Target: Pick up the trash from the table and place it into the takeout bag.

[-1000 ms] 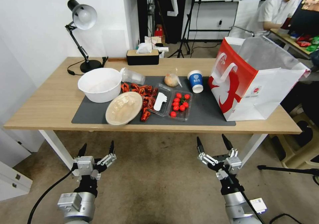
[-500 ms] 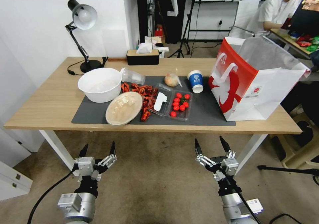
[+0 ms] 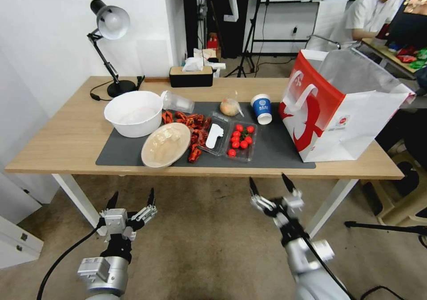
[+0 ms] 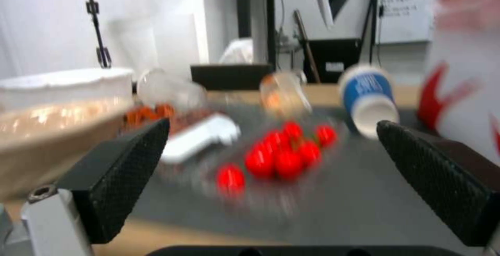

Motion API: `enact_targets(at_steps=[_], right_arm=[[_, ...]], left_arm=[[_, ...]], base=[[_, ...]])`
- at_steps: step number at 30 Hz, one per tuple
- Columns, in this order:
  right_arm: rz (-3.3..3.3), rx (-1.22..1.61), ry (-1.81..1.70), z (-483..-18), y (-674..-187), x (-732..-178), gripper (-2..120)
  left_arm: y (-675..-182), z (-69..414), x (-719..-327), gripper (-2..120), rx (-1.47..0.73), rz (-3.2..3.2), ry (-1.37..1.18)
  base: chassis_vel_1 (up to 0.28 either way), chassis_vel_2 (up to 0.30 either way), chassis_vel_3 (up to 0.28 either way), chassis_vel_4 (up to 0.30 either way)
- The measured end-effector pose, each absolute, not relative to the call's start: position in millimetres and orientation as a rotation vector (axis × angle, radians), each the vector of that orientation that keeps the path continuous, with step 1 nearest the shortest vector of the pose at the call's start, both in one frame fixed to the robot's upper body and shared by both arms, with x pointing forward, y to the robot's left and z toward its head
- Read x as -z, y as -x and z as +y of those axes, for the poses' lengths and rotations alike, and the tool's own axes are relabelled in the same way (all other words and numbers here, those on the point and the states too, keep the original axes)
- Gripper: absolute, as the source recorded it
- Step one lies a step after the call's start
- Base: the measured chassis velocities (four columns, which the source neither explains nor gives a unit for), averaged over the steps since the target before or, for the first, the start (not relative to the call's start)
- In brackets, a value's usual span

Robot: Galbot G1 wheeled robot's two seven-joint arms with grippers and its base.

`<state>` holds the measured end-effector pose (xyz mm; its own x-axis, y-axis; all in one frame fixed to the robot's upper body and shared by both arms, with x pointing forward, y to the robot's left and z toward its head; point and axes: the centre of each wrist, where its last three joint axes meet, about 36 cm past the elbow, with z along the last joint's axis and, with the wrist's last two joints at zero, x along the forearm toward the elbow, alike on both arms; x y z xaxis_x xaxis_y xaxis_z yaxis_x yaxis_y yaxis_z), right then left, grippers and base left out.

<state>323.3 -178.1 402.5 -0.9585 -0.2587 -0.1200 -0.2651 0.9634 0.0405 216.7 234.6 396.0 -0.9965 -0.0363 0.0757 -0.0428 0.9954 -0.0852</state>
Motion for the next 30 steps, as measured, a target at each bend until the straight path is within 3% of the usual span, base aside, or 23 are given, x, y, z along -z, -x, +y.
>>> enact_targets(at_steps=[14,30], right_arm=[[3.092,0.064,0.430,-145,-413,-448,100],[3.227,0.255,0.174,-130,-530,-500,100]], left_arm=[[-218,238,-395,100,-0.114,-3.059,-0.089],[-219,245,-387,100,-0.117,-3.042,-0.125]], base=[[0.000,0.000,0.000,0.000],[0.000,0.000,0.000,0.000]])
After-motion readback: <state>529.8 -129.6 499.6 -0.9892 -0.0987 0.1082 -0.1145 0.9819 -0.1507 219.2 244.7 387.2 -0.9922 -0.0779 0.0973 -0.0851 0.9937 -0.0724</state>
